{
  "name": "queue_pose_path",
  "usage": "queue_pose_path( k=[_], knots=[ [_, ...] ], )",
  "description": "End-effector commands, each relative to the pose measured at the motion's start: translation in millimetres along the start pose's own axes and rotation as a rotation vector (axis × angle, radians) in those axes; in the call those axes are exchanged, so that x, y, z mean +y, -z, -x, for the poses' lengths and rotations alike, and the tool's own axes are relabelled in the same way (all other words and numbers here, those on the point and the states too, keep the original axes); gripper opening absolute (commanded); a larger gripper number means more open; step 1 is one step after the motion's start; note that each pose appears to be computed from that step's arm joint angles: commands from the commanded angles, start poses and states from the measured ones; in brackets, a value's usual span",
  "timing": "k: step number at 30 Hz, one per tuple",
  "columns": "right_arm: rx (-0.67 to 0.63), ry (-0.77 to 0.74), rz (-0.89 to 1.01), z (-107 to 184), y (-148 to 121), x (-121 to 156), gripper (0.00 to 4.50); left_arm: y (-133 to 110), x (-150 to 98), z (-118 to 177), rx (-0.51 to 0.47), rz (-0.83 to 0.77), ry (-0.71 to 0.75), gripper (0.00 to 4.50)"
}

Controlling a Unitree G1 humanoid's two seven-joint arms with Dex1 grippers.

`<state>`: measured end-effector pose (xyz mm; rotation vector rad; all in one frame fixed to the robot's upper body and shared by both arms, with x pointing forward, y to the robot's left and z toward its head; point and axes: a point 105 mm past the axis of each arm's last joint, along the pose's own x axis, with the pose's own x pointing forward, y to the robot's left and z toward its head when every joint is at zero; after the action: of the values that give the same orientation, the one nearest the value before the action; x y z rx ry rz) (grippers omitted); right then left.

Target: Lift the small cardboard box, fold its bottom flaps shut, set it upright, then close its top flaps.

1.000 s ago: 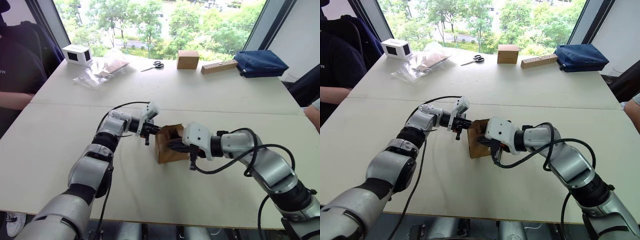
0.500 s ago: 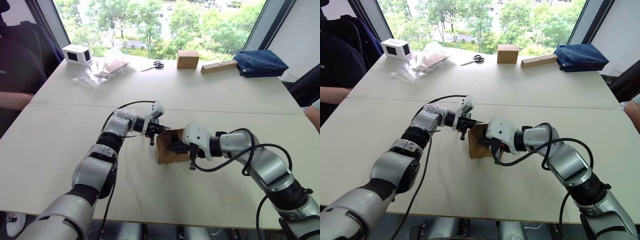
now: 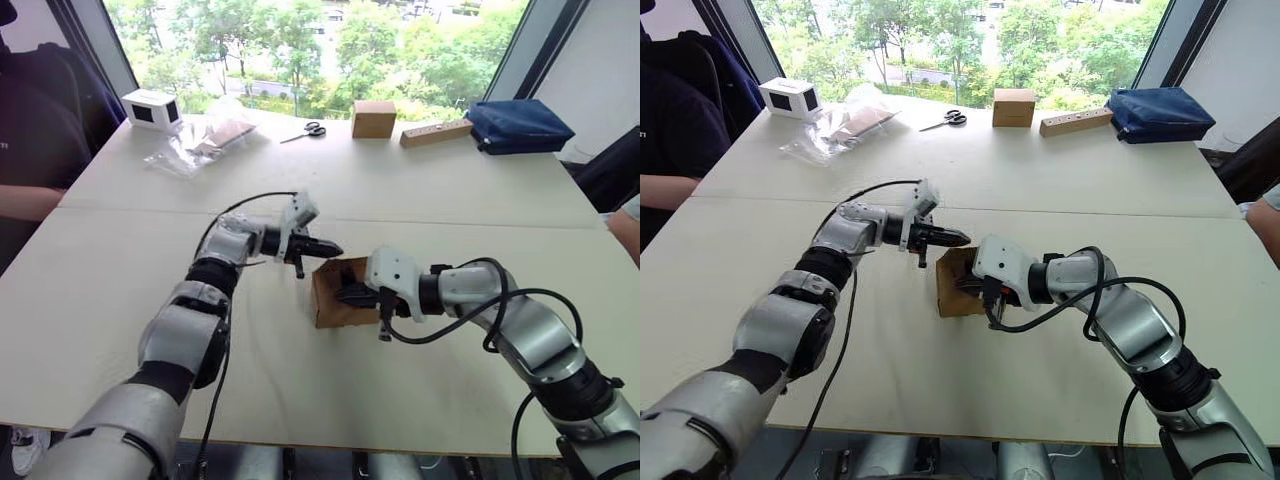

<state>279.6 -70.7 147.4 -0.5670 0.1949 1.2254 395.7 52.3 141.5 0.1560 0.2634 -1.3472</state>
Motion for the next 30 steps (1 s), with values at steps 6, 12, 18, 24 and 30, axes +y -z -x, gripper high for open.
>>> queue_pose_path(
  k=[6, 12, 18, 24, 30],
  knots=[
    [-0.029, 0.002, 0.01, -2, -4, -2, 0.0, -28, -6, 75, -0.15, -0.006, -0.118, 0.04],
    [-0.033, 0.006, 0.003, 0, -2, -4, 0.0, -15, -91, 90, -0.099, 0.124, 0.017, 0.04],
    [-0.044, 0.004, -0.002, -2, -3, -3, 0.0, -5, -119, 70, -0.08, 0.163, 0.021, 0.04],
    [-0.049, -0.003, 0.004, -2, -6, -1, 0.0, 7, -116, 46, -0.048, 0.128, 0.007, 0.04],
    [-0.113, 0.027, -0.04, 9, -19, -10, 0.0, 13, -112, 41, -0.041, 0.124, 0.011, 0.04]
  ],
)
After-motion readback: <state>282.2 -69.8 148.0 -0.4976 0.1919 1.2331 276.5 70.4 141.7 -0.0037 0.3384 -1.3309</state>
